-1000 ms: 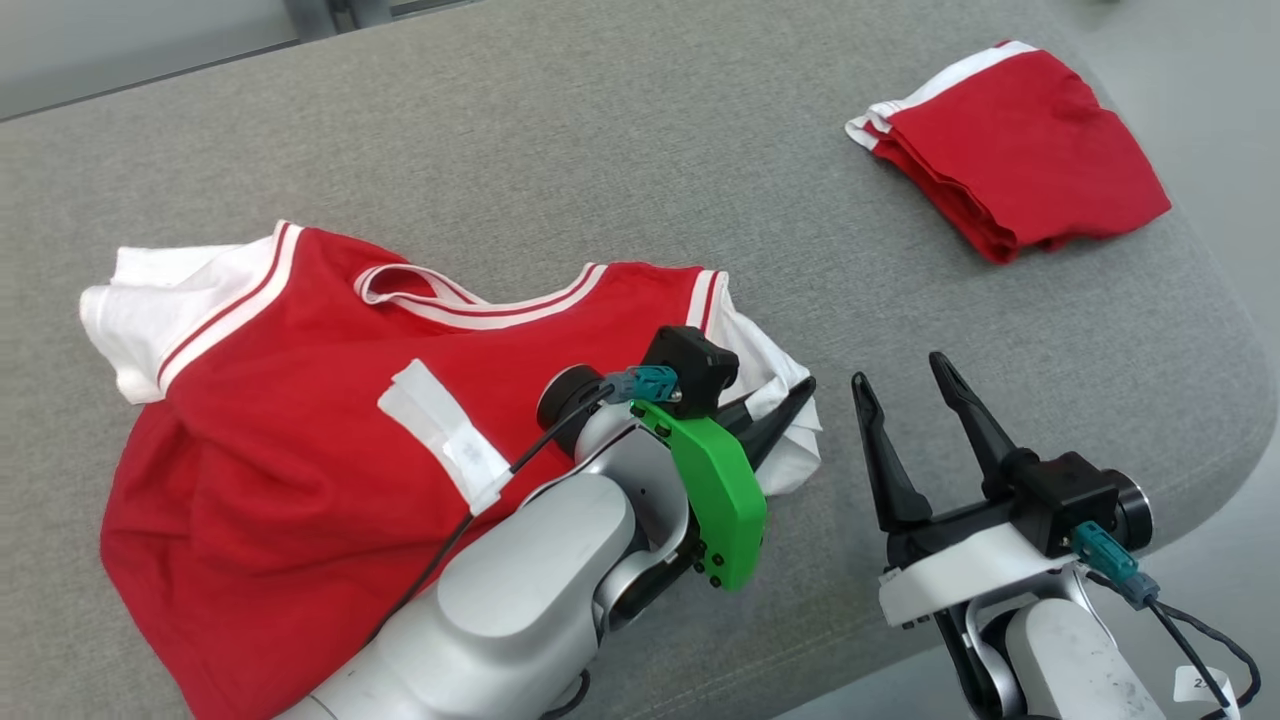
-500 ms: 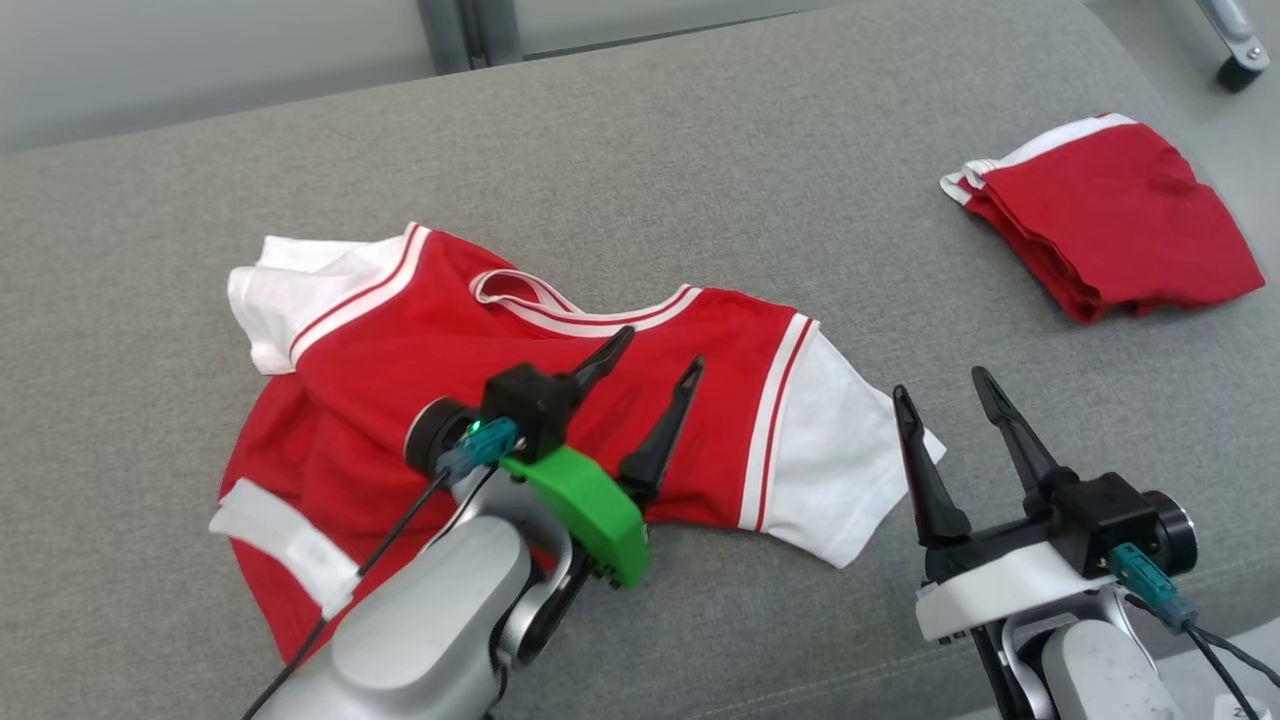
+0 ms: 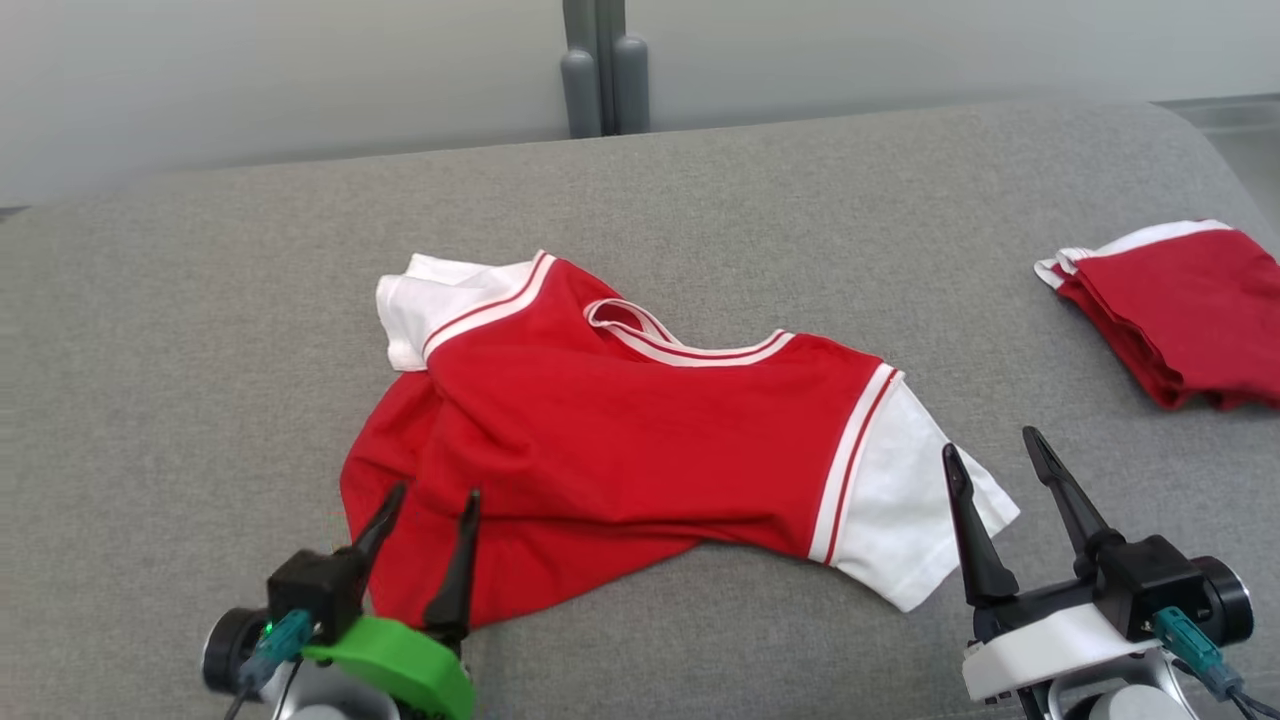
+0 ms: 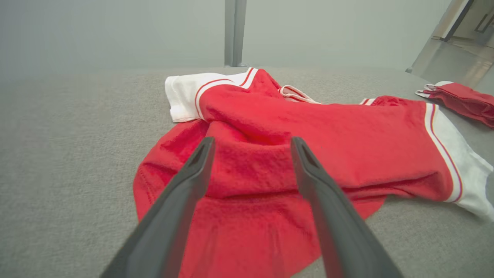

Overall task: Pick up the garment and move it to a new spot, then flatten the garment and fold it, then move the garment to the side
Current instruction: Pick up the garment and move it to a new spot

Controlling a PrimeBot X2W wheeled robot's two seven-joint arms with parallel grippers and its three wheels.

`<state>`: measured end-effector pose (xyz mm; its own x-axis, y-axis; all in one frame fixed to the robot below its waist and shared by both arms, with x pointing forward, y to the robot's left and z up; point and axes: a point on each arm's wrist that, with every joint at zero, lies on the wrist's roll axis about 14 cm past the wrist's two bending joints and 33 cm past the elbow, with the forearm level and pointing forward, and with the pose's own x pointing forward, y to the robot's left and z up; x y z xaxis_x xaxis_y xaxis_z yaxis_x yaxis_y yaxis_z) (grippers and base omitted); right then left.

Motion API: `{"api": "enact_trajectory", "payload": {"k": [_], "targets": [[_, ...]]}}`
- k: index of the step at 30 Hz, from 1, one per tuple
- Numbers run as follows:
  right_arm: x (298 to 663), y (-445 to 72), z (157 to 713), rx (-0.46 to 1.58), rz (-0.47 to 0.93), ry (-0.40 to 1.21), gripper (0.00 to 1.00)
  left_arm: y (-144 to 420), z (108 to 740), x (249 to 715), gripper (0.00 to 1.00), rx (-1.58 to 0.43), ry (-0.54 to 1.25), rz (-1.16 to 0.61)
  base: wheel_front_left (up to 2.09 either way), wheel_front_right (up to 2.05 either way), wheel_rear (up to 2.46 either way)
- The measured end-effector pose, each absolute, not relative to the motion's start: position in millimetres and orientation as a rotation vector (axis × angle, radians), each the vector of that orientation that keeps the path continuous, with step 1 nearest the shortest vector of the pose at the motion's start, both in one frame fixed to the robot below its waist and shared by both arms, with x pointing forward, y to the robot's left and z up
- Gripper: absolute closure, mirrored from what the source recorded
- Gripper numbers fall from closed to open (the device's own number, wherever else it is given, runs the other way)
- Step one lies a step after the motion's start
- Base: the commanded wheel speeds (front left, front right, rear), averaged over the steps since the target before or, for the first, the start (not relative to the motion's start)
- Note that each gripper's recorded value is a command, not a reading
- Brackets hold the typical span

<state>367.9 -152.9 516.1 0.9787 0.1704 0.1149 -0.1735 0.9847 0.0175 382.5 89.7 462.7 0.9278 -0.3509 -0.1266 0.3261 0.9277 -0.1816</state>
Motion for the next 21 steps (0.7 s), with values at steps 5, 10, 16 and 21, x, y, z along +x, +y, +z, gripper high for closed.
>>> {"api": "enact_trajectory", "payload": {"k": [5,10,16,21], "targets": [[358.4,-160.9,514.1,0.012,0.157,-0.106,0.00,135.7,458.8,356.1,0.00,-0.193,0.148,-0.189,0.00,0.00,0.00],[351.3,-168.3,506.6,0.006,0.136,-0.082,0.00,167.1,455.1,329.5,0.00,-0.209,0.134,-0.093,0.00,0.00,0.00],[345.9,-182.3,497.9,0.005,0.091,-0.055,0.00,187.8,456.8,313.5,0.00,-0.206,0.102,-0.051,0.00,0.00,0.00],[338.5,-189.3,481.7,0.005,0.070,-0.003,0.00,193.5,461.4,313.0,0.00,-0.203,0.072,-0.049,0.00,0.00,0.00]]}}
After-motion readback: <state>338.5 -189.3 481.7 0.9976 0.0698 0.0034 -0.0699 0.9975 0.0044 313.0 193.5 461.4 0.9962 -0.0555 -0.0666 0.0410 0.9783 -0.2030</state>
